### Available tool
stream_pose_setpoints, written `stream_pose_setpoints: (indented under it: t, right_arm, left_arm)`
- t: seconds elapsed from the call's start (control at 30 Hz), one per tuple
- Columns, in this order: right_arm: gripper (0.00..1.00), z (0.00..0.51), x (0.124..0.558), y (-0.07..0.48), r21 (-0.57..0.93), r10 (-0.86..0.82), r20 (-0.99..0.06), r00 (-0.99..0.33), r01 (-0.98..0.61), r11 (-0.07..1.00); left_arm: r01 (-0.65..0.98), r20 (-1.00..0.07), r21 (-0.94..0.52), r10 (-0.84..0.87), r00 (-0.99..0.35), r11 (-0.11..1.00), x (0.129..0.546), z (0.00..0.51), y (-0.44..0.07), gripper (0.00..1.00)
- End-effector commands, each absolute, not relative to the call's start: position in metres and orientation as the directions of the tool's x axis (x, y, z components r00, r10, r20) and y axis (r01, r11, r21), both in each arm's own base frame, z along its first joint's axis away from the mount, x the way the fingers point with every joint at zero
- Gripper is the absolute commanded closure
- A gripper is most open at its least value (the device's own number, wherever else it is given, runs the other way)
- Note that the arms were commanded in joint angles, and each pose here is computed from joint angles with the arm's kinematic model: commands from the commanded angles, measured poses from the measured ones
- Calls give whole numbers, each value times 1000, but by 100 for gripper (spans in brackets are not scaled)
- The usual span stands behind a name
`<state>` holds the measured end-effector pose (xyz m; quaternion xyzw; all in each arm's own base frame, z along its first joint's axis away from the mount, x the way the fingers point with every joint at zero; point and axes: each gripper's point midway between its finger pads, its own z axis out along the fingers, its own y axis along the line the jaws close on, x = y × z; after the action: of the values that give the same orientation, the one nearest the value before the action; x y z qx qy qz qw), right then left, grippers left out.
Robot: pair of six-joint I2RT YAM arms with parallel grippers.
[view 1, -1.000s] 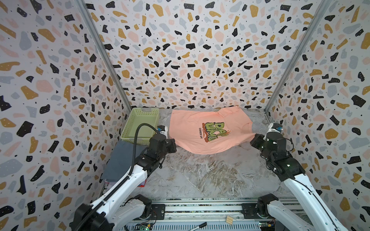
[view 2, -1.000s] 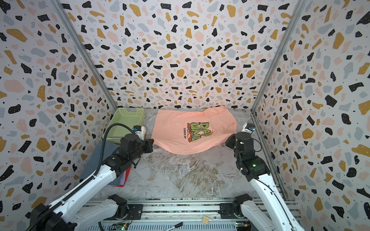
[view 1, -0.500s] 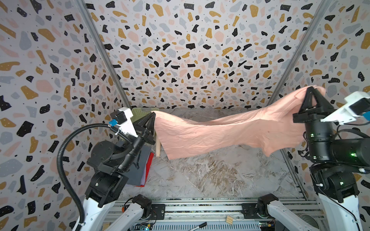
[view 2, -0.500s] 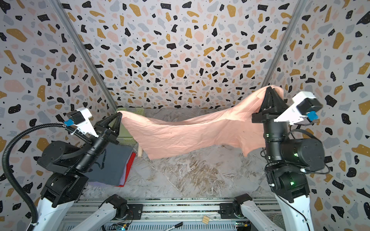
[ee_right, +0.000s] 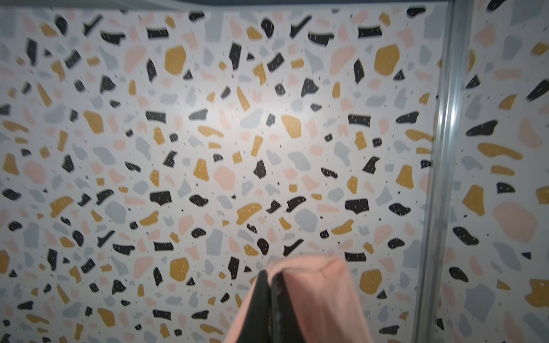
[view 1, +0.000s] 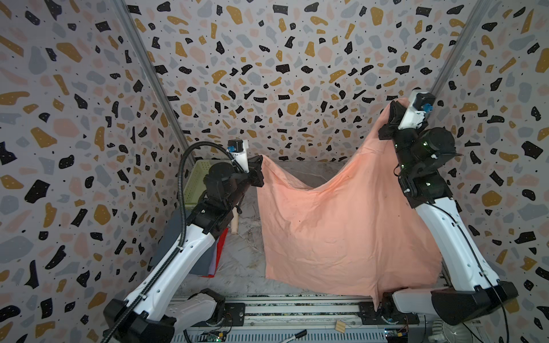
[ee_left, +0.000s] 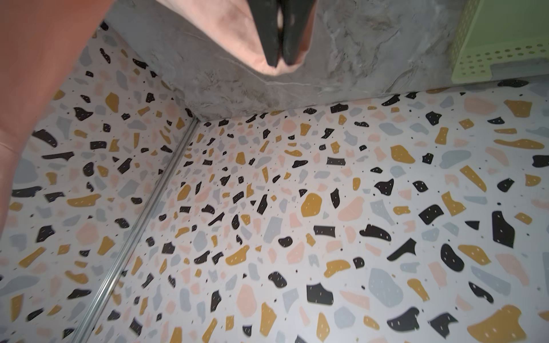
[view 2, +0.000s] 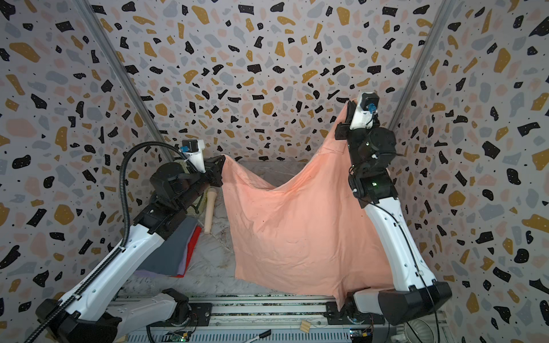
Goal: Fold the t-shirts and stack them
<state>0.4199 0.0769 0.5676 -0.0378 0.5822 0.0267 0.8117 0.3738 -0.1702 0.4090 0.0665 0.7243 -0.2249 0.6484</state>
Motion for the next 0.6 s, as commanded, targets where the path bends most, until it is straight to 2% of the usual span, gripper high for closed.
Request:
stream_pose_setpoints:
  t: [0.0, 0.13, 0.23, 0.37, 0.47, 0.57]
  right_arm:
    - [100, 609, 417, 52, 9, 44, -901, 432, -83, 997]
    - [100, 626, 440, 42, 4, 35, -897, 440, -72, 997]
    - [100, 661, 421, 40, -23, 8, -863, 506, -55, 998]
    - [100, 695, 372, 28, -23, -13, -825, 564, -10, 1000]
    - [100, 683, 345, 22, -9, -6, -839, 543, -3, 1000]
    - [100, 634, 326, 14, 49, 42, -891, 453, 3, 999]
  left_arm:
    - [359, -972, -227, -234, -23, 905, 396, 447, -162, 100]
    - [346, -958, -257, -284, 29, 902, 423, 476, -158, 100]
    - [345, -954, -234, -283, 99, 909, 420, 516, -152, 100]
    - [328, -944, -205, -275, 184, 922, 391, 557, -135, 100]
    - [333, -945, -207, -277, 176, 920, 373, 553, -129, 100]
    - [367, -955, -235, -285, 87, 900, 362, 515, -134, 100]
